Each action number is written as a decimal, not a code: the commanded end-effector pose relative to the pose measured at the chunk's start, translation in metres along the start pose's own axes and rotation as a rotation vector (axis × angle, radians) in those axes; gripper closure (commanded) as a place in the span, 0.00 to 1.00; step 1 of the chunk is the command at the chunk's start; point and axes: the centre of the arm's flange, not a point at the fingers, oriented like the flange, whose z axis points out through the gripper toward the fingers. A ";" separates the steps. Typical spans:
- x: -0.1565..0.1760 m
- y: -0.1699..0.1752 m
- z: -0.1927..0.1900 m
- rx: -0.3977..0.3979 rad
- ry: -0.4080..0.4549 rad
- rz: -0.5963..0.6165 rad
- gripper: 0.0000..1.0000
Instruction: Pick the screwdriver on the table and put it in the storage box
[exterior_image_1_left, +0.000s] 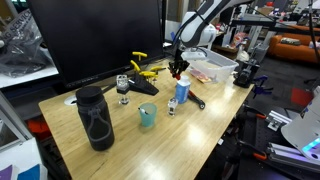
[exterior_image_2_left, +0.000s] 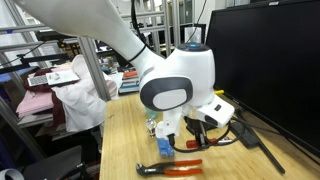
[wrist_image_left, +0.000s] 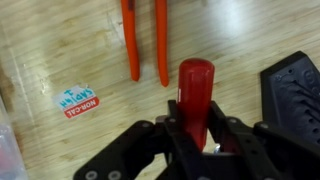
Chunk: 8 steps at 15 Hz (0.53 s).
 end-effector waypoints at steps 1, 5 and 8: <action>-0.020 0.015 -0.026 0.014 0.092 0.063 0.92; -0.027 0.022 -0.055 0.010 0.189 0.134 0.92; -0.030 0.032 -0.067 -0.036 0.258 0.216 0.92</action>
